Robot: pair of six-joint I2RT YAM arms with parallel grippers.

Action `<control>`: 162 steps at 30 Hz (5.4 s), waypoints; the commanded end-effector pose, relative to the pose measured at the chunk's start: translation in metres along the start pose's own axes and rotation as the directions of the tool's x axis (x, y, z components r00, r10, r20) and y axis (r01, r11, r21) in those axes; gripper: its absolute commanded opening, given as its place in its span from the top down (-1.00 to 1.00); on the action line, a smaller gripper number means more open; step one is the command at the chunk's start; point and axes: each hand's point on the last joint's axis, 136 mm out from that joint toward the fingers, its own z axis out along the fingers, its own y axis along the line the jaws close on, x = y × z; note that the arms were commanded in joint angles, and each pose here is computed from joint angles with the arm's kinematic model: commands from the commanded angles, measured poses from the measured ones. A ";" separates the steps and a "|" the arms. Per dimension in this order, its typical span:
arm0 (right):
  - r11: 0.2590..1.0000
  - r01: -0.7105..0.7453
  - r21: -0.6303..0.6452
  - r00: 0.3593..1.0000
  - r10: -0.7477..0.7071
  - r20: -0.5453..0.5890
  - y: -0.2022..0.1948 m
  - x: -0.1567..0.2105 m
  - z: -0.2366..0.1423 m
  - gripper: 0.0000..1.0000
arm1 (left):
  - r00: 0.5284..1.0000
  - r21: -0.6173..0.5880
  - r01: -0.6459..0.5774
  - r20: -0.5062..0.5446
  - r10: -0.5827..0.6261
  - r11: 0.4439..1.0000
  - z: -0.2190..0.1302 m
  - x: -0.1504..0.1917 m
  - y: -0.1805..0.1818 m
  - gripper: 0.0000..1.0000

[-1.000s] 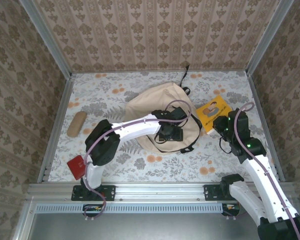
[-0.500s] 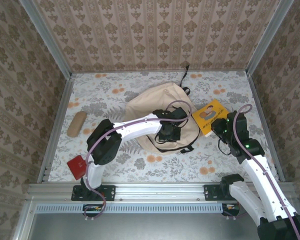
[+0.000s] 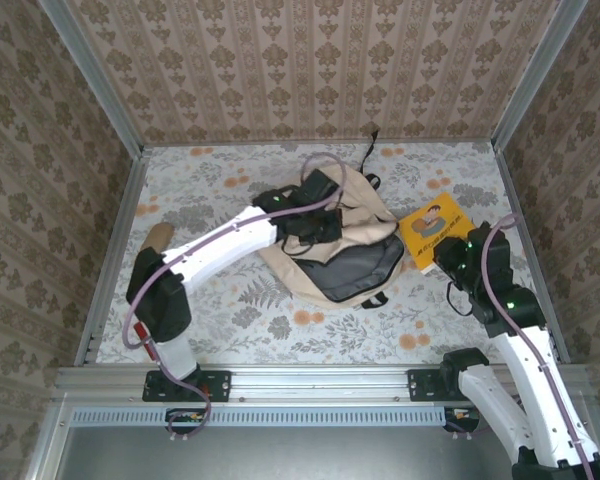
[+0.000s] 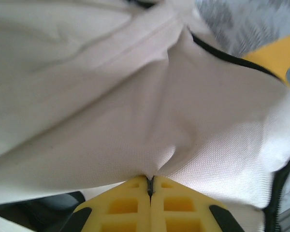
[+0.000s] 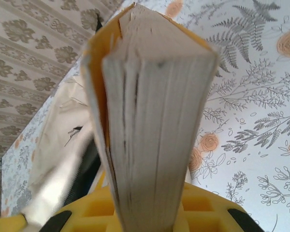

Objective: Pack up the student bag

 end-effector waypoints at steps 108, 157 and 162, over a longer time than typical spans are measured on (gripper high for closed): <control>0.990 0.064 0.125 0.971 -0.033 -0.236 -0.035 0.094 0.056 -0.60 | 0.981 0.133 0.108 0.147 -0.128 0.985 -0.033 -0.046 0.045 -0.12; 0.948 0.292 -0.126 0.873 -0.318 -0.370 0.055 0.112 0.067 -0.28 | 0.887 0.187 0.459 -0.032 -0.462 0.869 0.048 -0.011 0.118 0.95; 0.884 0.439 -0.163 0.824 -0.468 -0.319 0.072 0.105 0.048 -0.25 | 0.902 0.238 0.421 -0.011 -0.431 0.875 0.015 -0.017 0.102 1.00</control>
